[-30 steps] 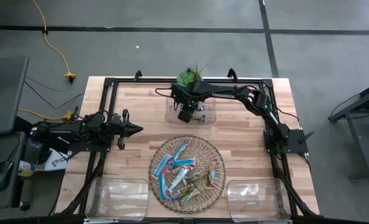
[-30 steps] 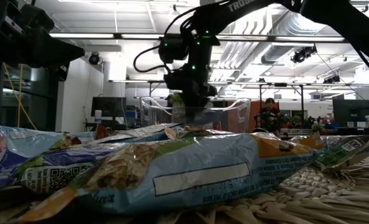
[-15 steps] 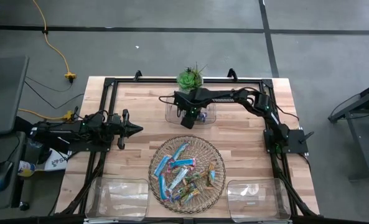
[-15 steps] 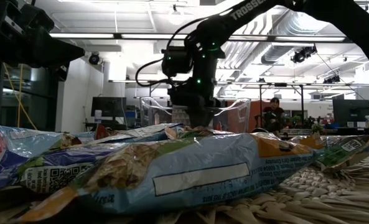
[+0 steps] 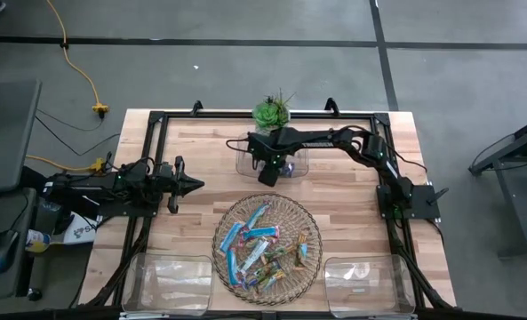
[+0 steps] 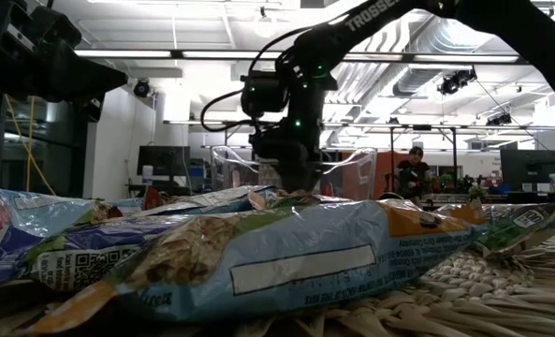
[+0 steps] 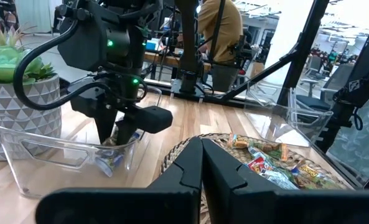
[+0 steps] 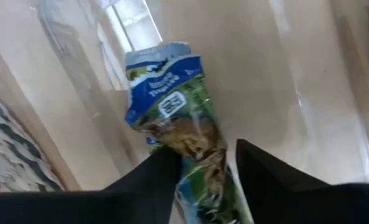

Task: Pick and place Granola Bars by type
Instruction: Put the blue granola bar into the top transparent bin

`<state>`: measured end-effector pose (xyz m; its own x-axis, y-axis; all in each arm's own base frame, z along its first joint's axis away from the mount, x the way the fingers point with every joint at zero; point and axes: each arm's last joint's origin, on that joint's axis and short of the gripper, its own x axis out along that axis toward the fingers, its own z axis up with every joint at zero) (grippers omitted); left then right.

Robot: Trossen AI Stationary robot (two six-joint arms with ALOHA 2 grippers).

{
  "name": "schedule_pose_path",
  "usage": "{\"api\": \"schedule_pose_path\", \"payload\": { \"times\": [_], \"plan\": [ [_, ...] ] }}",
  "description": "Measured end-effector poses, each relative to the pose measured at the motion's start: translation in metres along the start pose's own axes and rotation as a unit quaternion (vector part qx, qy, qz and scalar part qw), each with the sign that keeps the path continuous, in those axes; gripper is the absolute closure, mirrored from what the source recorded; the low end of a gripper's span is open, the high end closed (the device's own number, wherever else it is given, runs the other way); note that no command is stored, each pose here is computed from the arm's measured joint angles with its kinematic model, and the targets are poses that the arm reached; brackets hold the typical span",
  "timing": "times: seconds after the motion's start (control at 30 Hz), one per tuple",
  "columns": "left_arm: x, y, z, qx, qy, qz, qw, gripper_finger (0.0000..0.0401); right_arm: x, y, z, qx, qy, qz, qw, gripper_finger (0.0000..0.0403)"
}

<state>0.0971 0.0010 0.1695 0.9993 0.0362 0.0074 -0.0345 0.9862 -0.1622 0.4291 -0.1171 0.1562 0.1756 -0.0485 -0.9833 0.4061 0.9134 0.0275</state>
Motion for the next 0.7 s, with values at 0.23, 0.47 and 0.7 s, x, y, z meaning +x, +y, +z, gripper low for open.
{"api": "schedule_pose_path", "payload": {
  "times": [0.23, 0.47, 0.7],
  "plan": [
    [0.0, 0.0, 0.0, 0.0, 0.0, 0.0, 1.0, 0.04, -0.009, 0.002, 0.008, -0.001, -0.016, 0.006, 1.0, 0.0186],
    [0.0, 0.0, 0.0, 0.0, 0.0, 0.0, 1.0, 0.04, -0.034, 0.004, 0.021, -0.003, -0.041, 0.008, 0.999, 0.0166],
    [0.0, 0.0, 0.0, 0.0, 0.0, 0.0, 1.0, 0.04, -0.073, 0.012, 0.037, -0.018, -0.086, 0.056, 0.995, 0.0164]
  ]
}}
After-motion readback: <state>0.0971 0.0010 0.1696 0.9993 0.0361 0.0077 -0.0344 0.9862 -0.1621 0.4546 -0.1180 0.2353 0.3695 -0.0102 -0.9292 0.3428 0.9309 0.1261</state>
